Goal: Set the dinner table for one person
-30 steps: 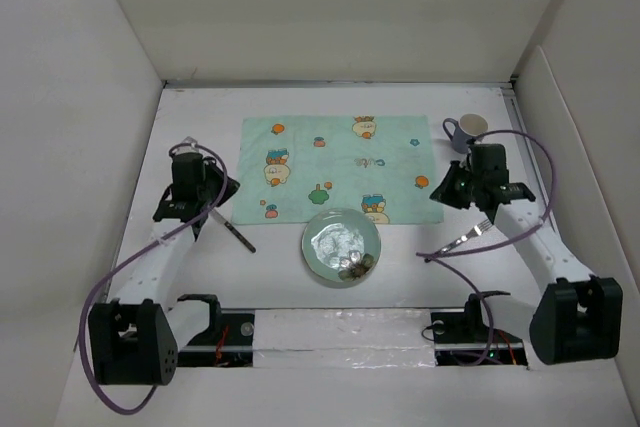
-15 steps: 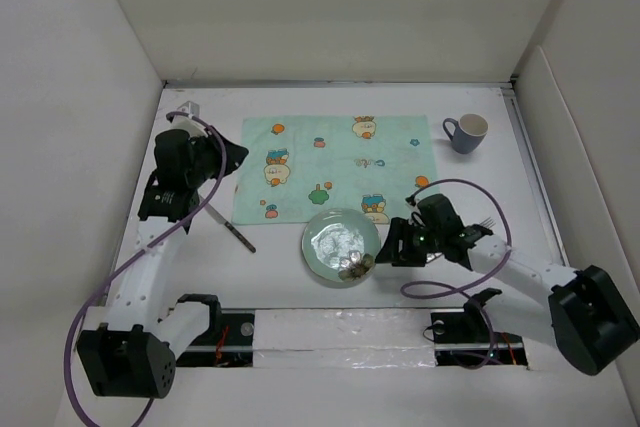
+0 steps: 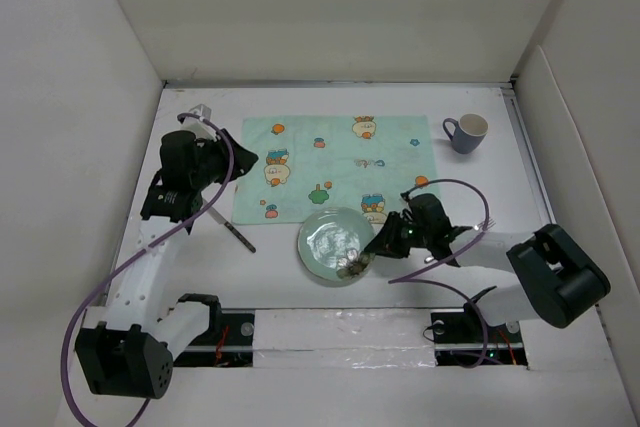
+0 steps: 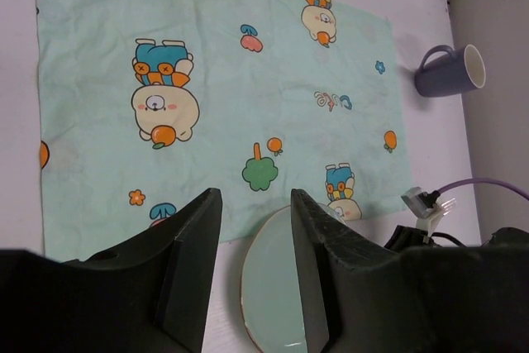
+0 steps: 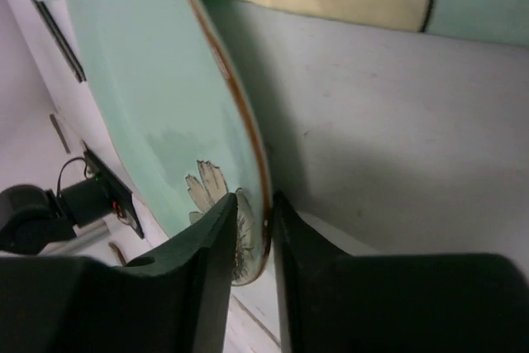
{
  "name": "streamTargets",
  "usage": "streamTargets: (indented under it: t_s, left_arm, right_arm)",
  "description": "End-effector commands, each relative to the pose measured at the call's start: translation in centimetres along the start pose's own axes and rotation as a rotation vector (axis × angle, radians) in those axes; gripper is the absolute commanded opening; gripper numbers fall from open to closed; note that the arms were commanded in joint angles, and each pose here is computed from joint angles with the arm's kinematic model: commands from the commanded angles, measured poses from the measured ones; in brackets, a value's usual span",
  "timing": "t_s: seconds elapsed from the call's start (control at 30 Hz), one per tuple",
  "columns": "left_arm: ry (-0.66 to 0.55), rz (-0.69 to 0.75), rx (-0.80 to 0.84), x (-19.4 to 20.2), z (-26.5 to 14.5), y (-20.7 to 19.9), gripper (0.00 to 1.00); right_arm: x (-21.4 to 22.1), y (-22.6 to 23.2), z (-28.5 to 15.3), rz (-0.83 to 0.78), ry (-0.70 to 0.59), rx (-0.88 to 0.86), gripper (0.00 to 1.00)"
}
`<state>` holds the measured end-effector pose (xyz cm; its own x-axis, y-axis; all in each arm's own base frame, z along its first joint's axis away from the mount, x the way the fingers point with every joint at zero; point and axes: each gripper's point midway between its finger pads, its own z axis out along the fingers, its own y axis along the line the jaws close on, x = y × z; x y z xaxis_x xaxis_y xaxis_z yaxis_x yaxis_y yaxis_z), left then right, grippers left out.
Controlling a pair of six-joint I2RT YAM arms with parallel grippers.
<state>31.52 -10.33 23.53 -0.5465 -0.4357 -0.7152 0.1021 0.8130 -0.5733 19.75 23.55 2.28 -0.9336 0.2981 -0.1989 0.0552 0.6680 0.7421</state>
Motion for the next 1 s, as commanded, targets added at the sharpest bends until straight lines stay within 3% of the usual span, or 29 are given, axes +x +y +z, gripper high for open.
streamTargets:
  t_s: [0.0,0.1,0.17,0.27,0.33,0.5,0.73,0.97]
  left_arm:
    - [-0.064,0.047,0.029,-1.9,-0.9,-1.3,0.36]
    - [-0.076,0.044,0.037,-2.5,-0.9,-1.6,0.36]
    - [-0.088,0.047,0.036,-3.0,-1.0,-1.9,0.37]
    - [-0.099,0.048,0.021,-3.5,-1.0,-1.8,0.37]
    - [-0.107,0.044,0.012,-3.9,-0.9,-1.8,0.41]
    - [-0.11,0.045,0.03,-4.2,-0.6,-2.1,0.52]
    - [-0.1,0.047,0.029,-3.9,-0.2,-1.8,0.57]
    - [-0.09,0.048,0.037,-2.9,-0.2,-1.7,0.57]
  right_arm:
    - [-0.4,-3.2,0.2,0.045,-0.056,0.117,0.2]
    - [-0.5,-2.6,-0.4,0.023,-0.04,0.109,0.0]
    - [-0.1,-2.0,-1.1,-0.002,-0.01,0.103,0.0]
    - [-0.7,2.4,-3.7,-0.083,0.008,0.014,0.0]
    - [-3.7,8.3,-7.4,-0.174,-0.09,-0.095,0.0]
    - [-7.9,12.9,-10.1,-0.192,-0.147,-0.239,0.0]
    - [-16.7,16.2,-7.2,-0.184,-0.215,-0.259,0.0]
    - [-23.9,15.5,-3.1,-0.093,-0.264,-0.211,0.0]
